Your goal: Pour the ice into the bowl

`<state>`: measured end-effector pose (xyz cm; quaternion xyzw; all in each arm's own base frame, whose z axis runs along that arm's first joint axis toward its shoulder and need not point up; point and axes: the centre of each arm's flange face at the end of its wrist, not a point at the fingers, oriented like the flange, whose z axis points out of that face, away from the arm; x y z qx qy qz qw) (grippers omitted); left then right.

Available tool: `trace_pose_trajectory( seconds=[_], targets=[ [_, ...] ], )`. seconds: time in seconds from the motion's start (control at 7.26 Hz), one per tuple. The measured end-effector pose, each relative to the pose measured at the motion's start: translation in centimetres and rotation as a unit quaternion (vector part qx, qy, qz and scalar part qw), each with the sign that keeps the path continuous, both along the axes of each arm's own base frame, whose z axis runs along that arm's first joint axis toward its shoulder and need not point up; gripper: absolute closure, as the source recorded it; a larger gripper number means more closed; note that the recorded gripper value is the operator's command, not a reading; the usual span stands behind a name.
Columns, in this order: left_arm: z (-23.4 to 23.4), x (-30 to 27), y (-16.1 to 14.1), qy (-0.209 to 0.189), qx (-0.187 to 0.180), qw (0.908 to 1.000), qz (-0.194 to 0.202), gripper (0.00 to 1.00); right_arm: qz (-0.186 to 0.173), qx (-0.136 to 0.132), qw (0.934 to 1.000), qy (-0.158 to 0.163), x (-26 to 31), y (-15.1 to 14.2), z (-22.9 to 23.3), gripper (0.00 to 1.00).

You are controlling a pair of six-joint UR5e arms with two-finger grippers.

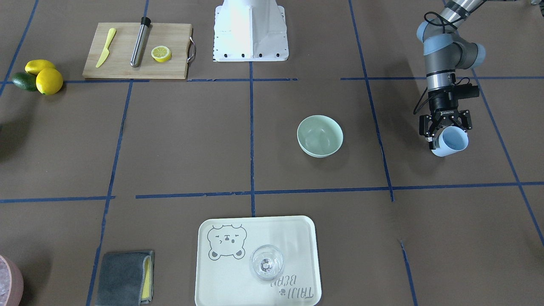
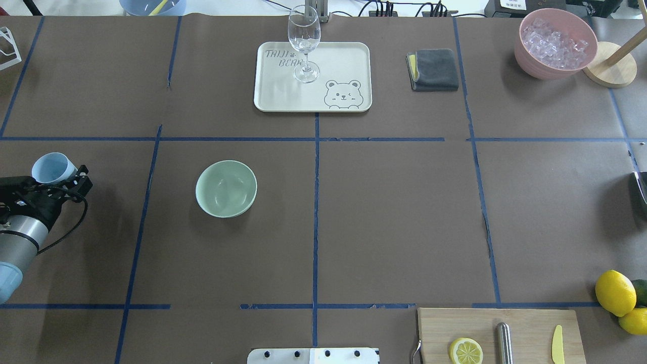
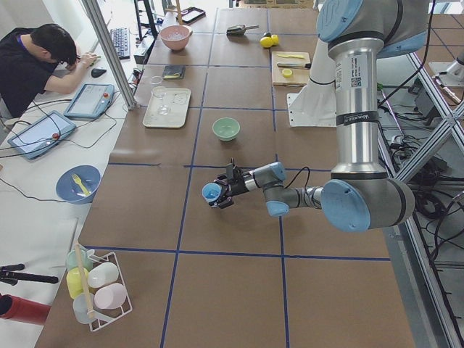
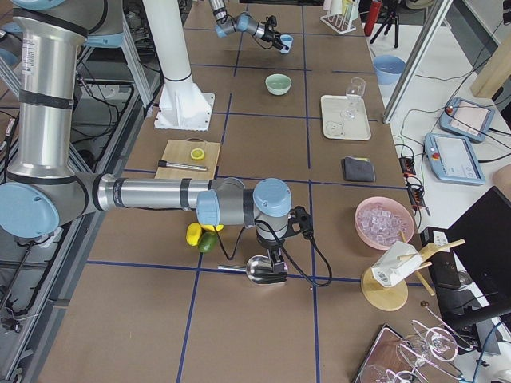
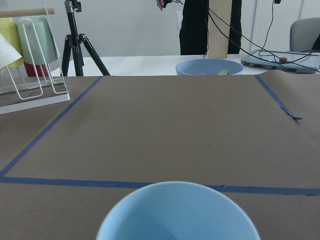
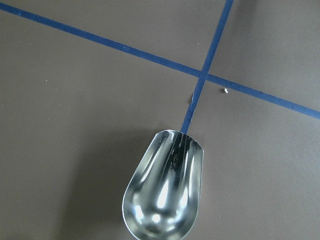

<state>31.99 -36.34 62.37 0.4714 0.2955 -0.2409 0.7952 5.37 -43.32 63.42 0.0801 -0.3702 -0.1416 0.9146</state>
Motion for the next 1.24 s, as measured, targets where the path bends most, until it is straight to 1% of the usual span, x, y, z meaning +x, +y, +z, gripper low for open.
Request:
trace_pose_trajectory(
  seconds=[0.28, 0.41, 0.55, 0.69, 0.96, 1.1, 1.24],
  targets=[
    [0.5, 0.5, -0.5, 0.005, -0.004, 1.0, -0.006, 0.01, 0.0, 0.001, 1.0, 0.0, 0.0, -0.1, -0.1, 0.0],
    [0.8, 0.8, -0.7, 0.004, -0.005, 1.0, -0.007, 0.08, 0.001, 0.002, 1.0, 0.001, 0.1, -0.2, -0.1, 0.0],
    [1.0, 1.0, -0.8, 0.003, -0.005, 1.0, -0.008, 0.45, 0.001, 0.002, 1.0, 0.001, 0.1, -0.2, -0.2, 0.0],
    [1.1, 1.0, -0.8, 0.002, -0.006, 0.9999, -0.008, 0.99, 0.001, 0.002, 1.0, 0.001, 0.1, -0.2, -0.2, 0.0],
    [0.9, 0.9, -0.8, 0.008, -0.003, 0.9999, -0.007, 1.0, 0.001, 0.003, 1.0, 0.001, 0.1, -0.2, -0.2, 0.0],
    [0.1, 0.9, -0.8, 0.019, -0.001, 0.9998, 0.0, 1.0, 0.001, 0.003, 1.0, 0.001, 0.1, -0.2, -0.2, 0.0],
    [-1.4, 0.9, -0.7, 0.035, 0.002, 0.9993, 0.017, 1.0, 0.002, 0.002, 1.0, 0.001, 0.1, -0.2, -0.2, 0.0]
  ],
)
